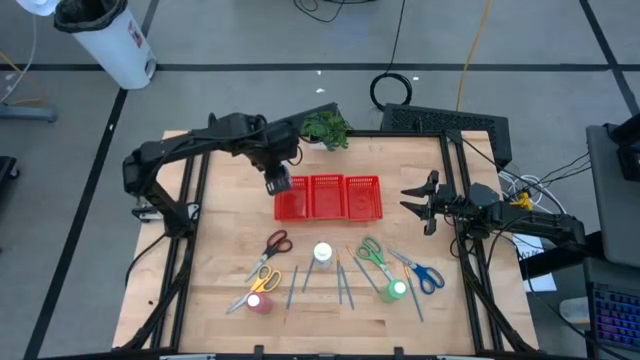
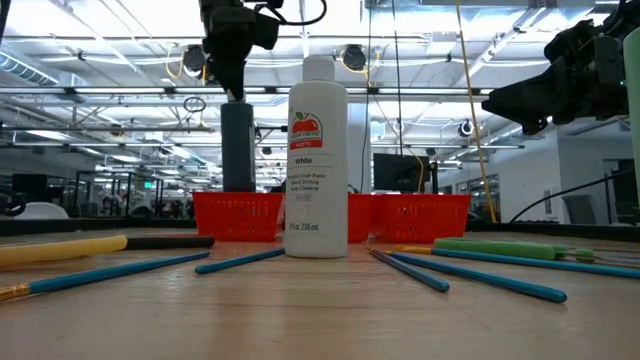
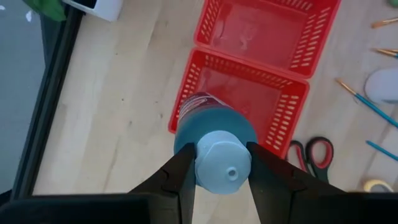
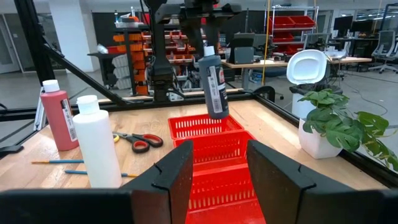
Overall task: Pick & Place Paint Supplies
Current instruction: Put the blue paint bottle into the left red bin
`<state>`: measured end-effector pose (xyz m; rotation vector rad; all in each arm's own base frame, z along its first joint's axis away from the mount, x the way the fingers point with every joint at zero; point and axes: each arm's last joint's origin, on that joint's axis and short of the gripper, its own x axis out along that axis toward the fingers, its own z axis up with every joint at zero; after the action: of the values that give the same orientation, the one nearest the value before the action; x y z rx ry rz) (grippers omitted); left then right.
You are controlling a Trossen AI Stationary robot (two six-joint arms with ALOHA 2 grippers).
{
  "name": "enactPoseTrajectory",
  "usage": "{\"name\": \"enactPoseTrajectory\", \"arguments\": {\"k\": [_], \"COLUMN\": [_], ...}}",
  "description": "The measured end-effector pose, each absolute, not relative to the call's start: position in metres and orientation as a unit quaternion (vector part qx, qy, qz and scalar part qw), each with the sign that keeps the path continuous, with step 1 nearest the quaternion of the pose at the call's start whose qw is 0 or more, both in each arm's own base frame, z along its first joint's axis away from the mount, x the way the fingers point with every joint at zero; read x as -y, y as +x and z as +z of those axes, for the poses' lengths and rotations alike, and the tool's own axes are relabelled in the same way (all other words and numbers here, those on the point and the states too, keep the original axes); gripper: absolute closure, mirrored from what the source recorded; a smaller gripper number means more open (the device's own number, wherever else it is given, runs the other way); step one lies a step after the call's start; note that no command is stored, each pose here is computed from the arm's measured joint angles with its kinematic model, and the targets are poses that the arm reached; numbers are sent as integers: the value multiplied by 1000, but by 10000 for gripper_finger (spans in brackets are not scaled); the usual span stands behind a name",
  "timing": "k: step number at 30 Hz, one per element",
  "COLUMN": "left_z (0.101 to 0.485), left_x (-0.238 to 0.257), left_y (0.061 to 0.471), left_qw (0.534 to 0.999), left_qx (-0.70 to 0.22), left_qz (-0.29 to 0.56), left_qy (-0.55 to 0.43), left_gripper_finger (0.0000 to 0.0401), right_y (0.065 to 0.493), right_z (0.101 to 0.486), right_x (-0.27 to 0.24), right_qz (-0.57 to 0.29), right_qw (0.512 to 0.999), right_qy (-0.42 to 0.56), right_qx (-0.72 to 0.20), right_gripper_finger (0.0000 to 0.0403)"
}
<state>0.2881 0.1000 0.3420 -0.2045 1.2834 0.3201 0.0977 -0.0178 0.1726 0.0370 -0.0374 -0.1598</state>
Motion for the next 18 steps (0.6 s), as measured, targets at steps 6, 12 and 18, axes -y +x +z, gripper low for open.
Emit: {"name": "enactPoseTrajectory", "arguments": {"k": [6, 12, 18], "left_z": [336, 324, 318], "left_x": [-104, -107, -110], "left_y": [292, 299, 302], "left_qw": [781, 772, 770], "left_qx": [-602, -616, -619], "left_qz": [124, 115, 111], "left_qy": [-110, -104, -102], "left_gripper_finger": [280, 280, 280], "right_y": [98, 98, 98], "right_z": [173, 173, 173], "right_x": [18, 18, 18], "right_qz": [-80, -80, -80], "right_qw": [996, 996, 996], "right_qy": [18, 19, 18], "right_qx": [19, 19, 19], "right_gripper_finger": [261, 261, 261]}}
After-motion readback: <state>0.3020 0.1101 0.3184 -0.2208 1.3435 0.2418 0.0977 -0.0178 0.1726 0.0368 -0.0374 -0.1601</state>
